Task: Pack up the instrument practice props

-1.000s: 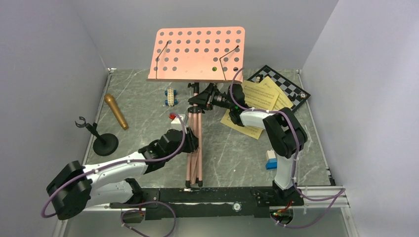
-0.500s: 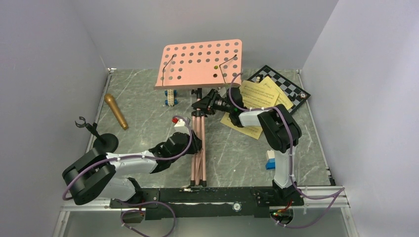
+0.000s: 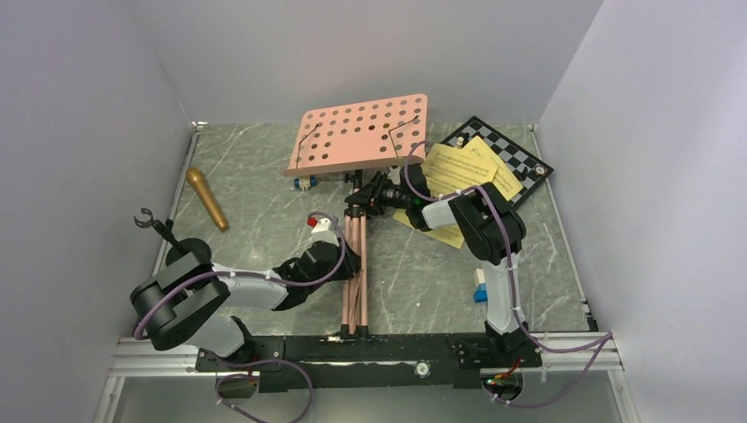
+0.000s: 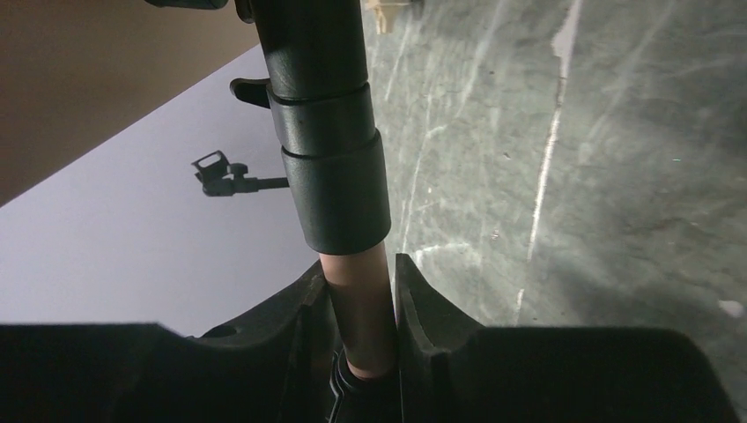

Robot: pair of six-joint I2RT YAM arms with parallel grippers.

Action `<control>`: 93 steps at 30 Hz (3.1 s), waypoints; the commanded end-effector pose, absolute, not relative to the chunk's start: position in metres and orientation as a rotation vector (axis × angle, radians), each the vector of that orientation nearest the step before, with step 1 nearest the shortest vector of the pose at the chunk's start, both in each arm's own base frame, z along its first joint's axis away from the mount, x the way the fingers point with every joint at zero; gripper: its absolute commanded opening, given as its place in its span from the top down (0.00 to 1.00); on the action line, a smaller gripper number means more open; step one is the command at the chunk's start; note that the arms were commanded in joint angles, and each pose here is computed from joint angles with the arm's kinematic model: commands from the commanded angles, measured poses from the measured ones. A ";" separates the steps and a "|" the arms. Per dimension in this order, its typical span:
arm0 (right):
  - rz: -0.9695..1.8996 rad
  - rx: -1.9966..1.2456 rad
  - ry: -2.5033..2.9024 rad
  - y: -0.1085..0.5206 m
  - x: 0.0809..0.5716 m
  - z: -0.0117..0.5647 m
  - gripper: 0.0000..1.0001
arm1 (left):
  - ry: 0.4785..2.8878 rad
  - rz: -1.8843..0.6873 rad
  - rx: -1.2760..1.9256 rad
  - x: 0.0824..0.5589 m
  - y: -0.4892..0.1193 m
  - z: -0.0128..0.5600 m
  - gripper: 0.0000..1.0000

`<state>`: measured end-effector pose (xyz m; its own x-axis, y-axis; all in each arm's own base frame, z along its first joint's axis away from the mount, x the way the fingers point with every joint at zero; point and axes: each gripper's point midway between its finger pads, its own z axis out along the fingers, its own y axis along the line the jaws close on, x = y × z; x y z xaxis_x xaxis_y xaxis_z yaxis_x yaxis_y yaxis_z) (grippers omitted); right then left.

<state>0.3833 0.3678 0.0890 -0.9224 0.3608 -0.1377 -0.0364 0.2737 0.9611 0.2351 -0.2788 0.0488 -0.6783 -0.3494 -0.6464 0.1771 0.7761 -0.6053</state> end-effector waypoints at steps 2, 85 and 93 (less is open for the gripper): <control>1.831 0.166 2.077 0.374 0.382 0.135 1.00 | 2.188 -0.617 -0.096 0.247 -0.253 0.023 1.00; 0.833 -0.084 2.137 0.201 0.265 0.158 0.23 | 2.083 -0.481 -0.091 0.235 -0.196 0.121 0.01; 0.463 -0.025 1.927 0.159 0.275 0.168 0.26 | 1.945 -0.292 -0.269 0.246 -0.146 0.164 0.01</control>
